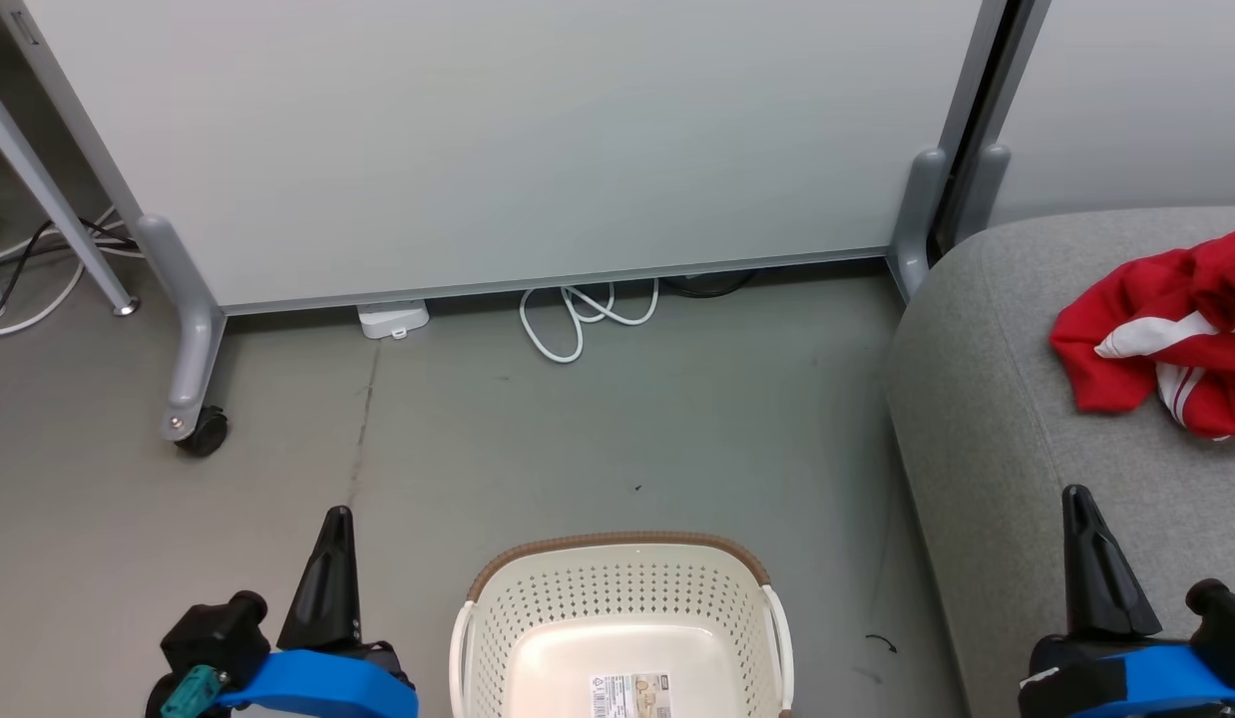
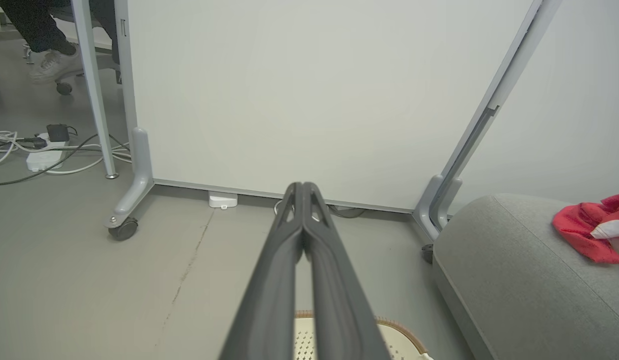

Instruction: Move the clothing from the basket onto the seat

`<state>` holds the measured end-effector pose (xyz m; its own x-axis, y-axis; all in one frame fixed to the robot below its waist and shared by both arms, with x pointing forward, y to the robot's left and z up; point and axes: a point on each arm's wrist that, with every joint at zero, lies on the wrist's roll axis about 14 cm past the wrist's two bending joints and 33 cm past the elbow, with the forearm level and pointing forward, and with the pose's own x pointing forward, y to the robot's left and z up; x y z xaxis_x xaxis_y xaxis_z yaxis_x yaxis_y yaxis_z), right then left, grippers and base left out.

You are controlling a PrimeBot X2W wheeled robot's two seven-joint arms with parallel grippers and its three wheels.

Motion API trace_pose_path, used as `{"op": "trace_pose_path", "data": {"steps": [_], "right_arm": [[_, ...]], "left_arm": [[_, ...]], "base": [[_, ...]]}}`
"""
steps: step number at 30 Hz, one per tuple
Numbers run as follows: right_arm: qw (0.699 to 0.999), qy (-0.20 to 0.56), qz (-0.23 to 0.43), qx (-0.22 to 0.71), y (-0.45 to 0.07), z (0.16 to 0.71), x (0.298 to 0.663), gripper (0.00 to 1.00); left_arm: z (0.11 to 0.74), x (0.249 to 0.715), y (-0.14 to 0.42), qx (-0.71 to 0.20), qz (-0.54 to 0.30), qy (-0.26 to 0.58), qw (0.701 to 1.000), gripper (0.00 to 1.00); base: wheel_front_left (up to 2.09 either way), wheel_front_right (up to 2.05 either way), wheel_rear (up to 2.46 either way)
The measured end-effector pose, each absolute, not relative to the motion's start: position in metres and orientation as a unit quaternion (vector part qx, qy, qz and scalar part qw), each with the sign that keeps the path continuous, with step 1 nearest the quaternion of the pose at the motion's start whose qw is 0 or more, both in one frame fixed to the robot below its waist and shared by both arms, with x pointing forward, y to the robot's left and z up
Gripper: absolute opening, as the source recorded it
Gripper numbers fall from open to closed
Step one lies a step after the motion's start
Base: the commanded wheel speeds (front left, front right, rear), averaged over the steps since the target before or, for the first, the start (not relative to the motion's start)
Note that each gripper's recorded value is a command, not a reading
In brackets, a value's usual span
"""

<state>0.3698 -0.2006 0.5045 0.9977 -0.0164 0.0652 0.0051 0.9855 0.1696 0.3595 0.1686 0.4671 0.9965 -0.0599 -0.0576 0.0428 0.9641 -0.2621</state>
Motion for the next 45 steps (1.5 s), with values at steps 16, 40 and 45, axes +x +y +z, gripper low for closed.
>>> {"op": "trace_pose_path", "data": {"steps": [16,40,45], "right_arm": [[0.973,-0.017,-0.026,0.23,-0.206,0.499,0.372,0.0],[0.915,-0.003,-0.035,0.401,-0.206,0.495,0.378,0.0],[0.902,0.0,-0.036,0.43,-0.206,0.494,0.378,0.0]], "left_arm": [[0.467,0.363,0.182,-0.264,0.011,0.043,0.963,0.0],[0.472,0.37,0.193,-0.42,0.035,0.042,0.906,0.0],[0.475,0.373,0.193,-0.447,0.035,0.038,0.893,0.0]], "base": [[0.0,0.0,0.0],[0.0,0.0,0.0],[0.0,0.0,0.0]]}}
